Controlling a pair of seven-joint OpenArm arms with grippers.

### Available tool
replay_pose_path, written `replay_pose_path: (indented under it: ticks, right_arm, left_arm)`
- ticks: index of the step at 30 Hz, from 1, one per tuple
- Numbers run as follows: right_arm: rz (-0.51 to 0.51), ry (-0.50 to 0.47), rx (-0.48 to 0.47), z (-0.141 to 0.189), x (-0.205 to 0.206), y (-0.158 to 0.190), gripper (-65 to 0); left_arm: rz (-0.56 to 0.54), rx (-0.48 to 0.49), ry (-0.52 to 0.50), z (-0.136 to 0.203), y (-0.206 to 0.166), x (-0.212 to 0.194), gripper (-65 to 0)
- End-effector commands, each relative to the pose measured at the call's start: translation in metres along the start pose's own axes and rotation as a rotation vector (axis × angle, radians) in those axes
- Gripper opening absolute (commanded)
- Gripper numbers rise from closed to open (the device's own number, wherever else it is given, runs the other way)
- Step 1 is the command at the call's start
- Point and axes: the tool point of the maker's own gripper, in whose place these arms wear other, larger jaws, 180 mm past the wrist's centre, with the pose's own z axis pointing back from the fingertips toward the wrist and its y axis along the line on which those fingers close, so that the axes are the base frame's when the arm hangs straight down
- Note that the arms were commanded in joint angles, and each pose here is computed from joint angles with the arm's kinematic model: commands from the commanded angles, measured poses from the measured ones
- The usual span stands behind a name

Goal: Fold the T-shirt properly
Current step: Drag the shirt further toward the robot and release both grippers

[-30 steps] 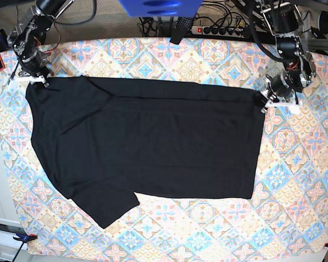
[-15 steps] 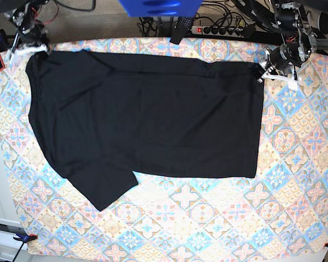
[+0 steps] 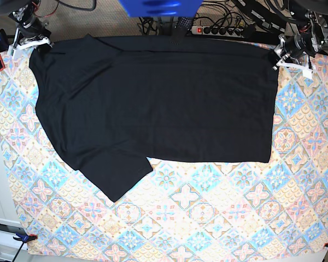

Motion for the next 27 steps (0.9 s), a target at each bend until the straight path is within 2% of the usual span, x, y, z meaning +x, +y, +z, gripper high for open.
replay_pose_path:
  ticks: [1,3,4,8,9,14,20,22,25,27]
  right_arm:
    - [0.013,0.038,-0.026,0.002,-0.007,-0.006,-60.0]
    - [0.015,0.060,-0.041,0.008,-0.016,-0.013,-54.7]
    - [0.021,0.057,-0.043,0.010,-0.016,-0.014,-52.0]
    - [0.072,0.028,-0.051,0.022,-0.004,-0.012,-43.1]
    - [0.086,0.013,-0.048,0.024,0.002,-0.009,-42.0]
    - [0.121,-0.066,-0.080,0.041,0.030,-0.013,-40.8]
    - [0.139,-0.143,-0.115,0.059,0.055,-0.019,-40.6]
    - [0.164,-0.173,-0.114,0.064,0.066,-0.013,-40.6]
    - [0.220,-0.227,-0.102,0.073,0.086,0.002,-40.6]
    - [0.264,-0.239,-0.097,0.080,0.096,0.014,-40.6]
  left_arm:
    - [-0.019,0.016,-0.050,0.006,0.002,0.016,-64.6]
    - [-0.018,0.018,-0.043,0.006,0.003,0.013,-61.0]
    - [-0.013,0.011,-0.033,0.006,0.003,0.011,-57.2]
    - [0.020,-0.050,0.035,0.009,-0.008,0.002,-36.4]
    - [0.026,-0.057,0.034,0.011,-0.008,0.005,-33.7]
    - [0.093,-0.107,0.002,0.023,-0.006,0.013,-32.8]
    - [-0.026,-0.125,-0.109,0.056,-0.027,0.041,-32.8]
    - [-0.047,-0.136,-0.186,0.073,-0.035,0.060,-32.8]
    - [-0.095,-0.189,-0.261,0.084,-0.064,0.082,-32.8]
    - [-0.130,-0.184,-0.305,0.087,-0.073,0.100,-32.8]
